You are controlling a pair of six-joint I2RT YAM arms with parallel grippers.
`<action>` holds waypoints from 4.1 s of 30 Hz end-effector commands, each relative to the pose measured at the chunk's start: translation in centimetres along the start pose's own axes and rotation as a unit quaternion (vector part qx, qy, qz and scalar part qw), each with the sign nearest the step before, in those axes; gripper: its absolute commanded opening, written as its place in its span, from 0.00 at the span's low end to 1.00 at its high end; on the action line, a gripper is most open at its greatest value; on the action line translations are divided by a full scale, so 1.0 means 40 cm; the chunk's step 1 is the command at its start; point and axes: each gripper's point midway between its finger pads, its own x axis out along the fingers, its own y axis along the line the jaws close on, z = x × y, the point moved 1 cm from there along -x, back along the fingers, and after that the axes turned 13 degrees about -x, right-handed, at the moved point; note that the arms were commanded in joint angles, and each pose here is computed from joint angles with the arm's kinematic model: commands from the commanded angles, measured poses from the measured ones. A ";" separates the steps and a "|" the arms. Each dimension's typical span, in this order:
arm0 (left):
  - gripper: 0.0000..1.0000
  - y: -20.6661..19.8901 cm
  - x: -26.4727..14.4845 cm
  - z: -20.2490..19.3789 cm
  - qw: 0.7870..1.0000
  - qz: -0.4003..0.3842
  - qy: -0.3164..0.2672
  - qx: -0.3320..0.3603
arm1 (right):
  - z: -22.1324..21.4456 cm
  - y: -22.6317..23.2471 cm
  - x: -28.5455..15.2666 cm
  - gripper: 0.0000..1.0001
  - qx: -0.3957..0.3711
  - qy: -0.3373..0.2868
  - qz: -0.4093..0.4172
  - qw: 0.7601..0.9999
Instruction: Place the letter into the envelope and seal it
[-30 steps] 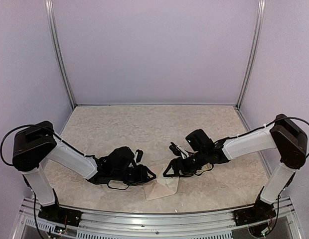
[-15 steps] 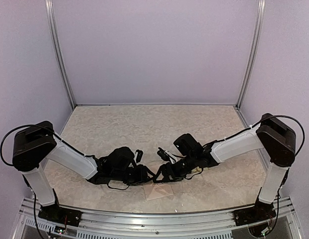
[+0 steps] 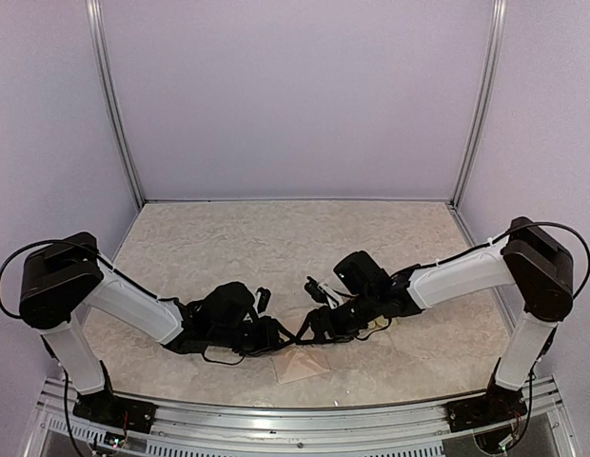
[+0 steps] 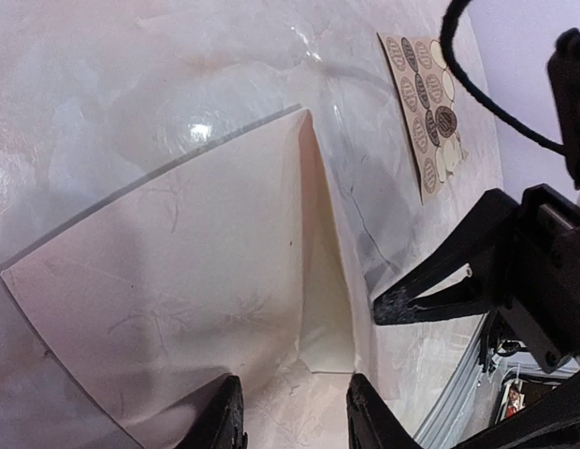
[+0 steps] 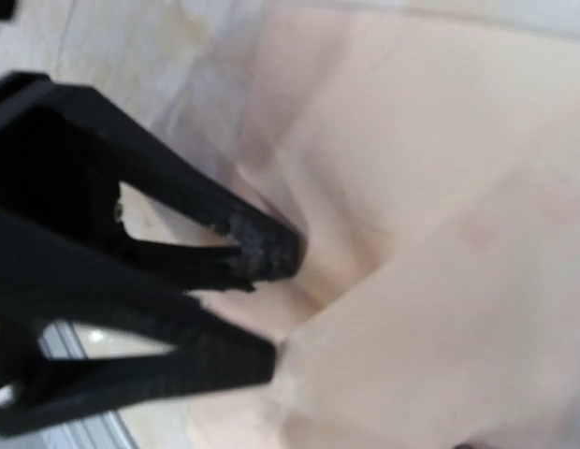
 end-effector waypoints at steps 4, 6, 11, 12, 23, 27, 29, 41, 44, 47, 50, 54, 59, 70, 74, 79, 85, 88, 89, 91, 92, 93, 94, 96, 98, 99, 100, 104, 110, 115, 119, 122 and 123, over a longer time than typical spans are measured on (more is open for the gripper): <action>0.35 0.046 -0.010 -0.016 0.999 0.033 0.004 -0.003 | 0.047 -0.096 -0.184 0.65 0.007 -0.050 -0.118 0.992; 0.35 0.045 -0.010 -0.016 0.999 0.032 0.004 -0.003 | 0.040 -0.160 -0.235 0.61 0.025 -0.058 -0.154 0.986; 0.35 0.045 -0.011 -0.017 0.999 0.033 0.005 -0.003 | 0.011 -0.312 -0.338 0.52 0.064 -0.062 -0.244 0.966; 0.35 0.044 -0.011 -0.016 0.999 0.033 0.005 -0.004 | 0.005 -0.333 -0.349 0.51 0.069 -0.061 -0.255 0.962; 0.35 0.044 -0.017 -0.014 0.999 0.036 0.002 -0.003 | -0.018 -0.432 -0.348 0.37 0.091 -0.036 -0.287 0.953; 0.35 0.042 -0.019 -0.012 0.999 0.036 0.000 -0.002 | -0.026 -0.429 -0.337 0.29 0.093 -0.032 -0.275 0.956; 0.35 0.043 -0.019 -0.012 0.999 0.037 -0.001 -0.001 | -0.029 -0.425 -0.333 0.26 0.093 -0.032 -0.269 0.958; 0.35 0.041 -0.016 -0.012 0.999 0.036 0.001 -0.002 | -0.042 -0.425 -0.304 0.15 0.094 -0.022 -0.245 0.965; 0.35 0.044 -0.016 -0.013 0.999 0.037 0.001 -0.002 | -0.042 -0.423 -0.299 0.13 0.094 -0.023 -0.239 0.966; 0.35 0.043 -0.016 -0.014 0.999 0.037 0.002 -0.002 | -0.041 -0.418 -0.297 0.12 0.094 -0.026 -0.232 0.968; 0.35 0.044 -0.016 -0.013 0.999 0.037 0.001 -0.002 | -0.038 -0.412 -0.300 0.10 0.093 -0.029 -0.230 0.968; 0.35 0.043 -0.016 -0.013 0.999 0.037 0.001 -0.002 | -0.029 -0.401 -0.312 0.08 0.091 -0.037 -0.229 0.968; 0.35 0.043 -0.016 -0.013 0.999 0.037 0.001 -0.002 | -0.022 -0.395 -0.324 0.12 0.090 -0.044 -0.233 0.967; 0.35 0.044 -0.014 -0.013 0.999 0.037 0.002 -0.002 | -0.024 -0.392 -0.317 0.14 0.089 -0.046 -0.226 0.969; 0.35 0.042 -0.012 -0.015 0.999 0.036 0.004 -0.002 | -0.030 -0.395 -0.308 0.12 0.091 -0.042 -0.220 0.970; 0.35 0.045 -0.012 -0.015 0.999 0.037 0.004 -0.002 | -0.025 -0.389 -0.303 0.12 0.089 -0.046 -0.213 0.972; 0.35 0.043 -0.009 -0.015 0.999 0.036 0.005 -0.002 | -0.025 -0.393 -0.299 0.12 0.089 -0.044 -0.213 0.972; 0.35 0.043 -0.009 -0.016 0.999 0.036 0.006 -0.003 | -0.027 -0.396 -0.295 0.12 0.090 -0.042 -0.211 0.972; 0.35 0.044 -0.009 -0.016 0.999 0.036 0.005 -0.002 | -0.026 -0.393 -0.293 0.11 0.089 -0.042 -0.210 0.973; 0.35 0.045 -0.010 -0.016 0.999 0.036 0.005 -0.003 | -0.026 -0.395 -0.291 0.11 0.089 -0.041 -0.210 0.973; 0.35 0.044 -0.010 -0.016 0.999 0.036 0.005 -0.002 | -0.026 -0.395 -0.290 0.10 0.088 -0.040 -0.209 0.973; 0.35 0.044 -0.010 -0.016 0.999 0.036 0.005 -0.002 | -0.026 -0.396 -0.288 0.10 0.088 -0.040 -0.208 0.973; 0.35 0.044 -0.010 -0.016 0.999 0.036 0.005 -0.002 | -0.026 -0.396 -0.287 0.10 0.088 -0.039 -0.207 0.974; 0.35 0.044 -0.010 -0.016 0.999 0.036 0.006 -0.002 | -0.028 -0.398 -0.283 0.09 0.089 -0.037 -0.206 0.974; 0.35 0.044 -0.009 -0.016 0.999 0.036 0.006 -0.002 | -0.031 -0.401 -0.279 0.09 0.089 -0.034 -0.208 0.974; 0.35 0.043 -0.009 -0.016 0.999 0.036 0.005 -0.002 | -0.032 -0.402 -0.278 0.09 0.090 -0.033 -0.208 0.974; 0.35 0.045 -0.010 -0.015 0.999 0.036 0.004 -0.003 | -0.033 -0.403 -0.277 0.08 0.090 -0.032 -0.207 0.974; 0.35 0.044 -0.012 -0.014 0.999 0.036 0.003 -0.002 | -0.028 -0.398 -0.271 0.00 0.084 -0.034 -0.202 0.975; 0.40 0.026 -0.031 0.005 0.999 0.035 -0.017 0.007 | 0.003 -0.343 -0.265 0.00 0.039 -0.047 -0.166 0.984; 0.47 -0.054 -0.071 0.059 0.997 0.018 -0.063 0.045 | 0.007 -0.291 -0.239 0.00 -0.003 -0.036 -0.135 0.990; 0.47 -0.129 -0.069 0.086 0.995 -0.002 -0.073 0.074 | 0.007 -0.244 -0.199 0.00 -0.041 -0.019 -0.114 0.992; 0.45 -0.185 -0.045 0.096 0.993 -0.026 -0.069 0.089 | 0.017 -0.209 -0.174 0.00 -0.072 -0.013 -0.108 0.991; 0.44 -0.204 -0.038 0.098 0.993 -0.038 -0.066 0.093 | 0.020 -0.198 -0.167 0.00 -0.079 -0.011 -0.106 0.991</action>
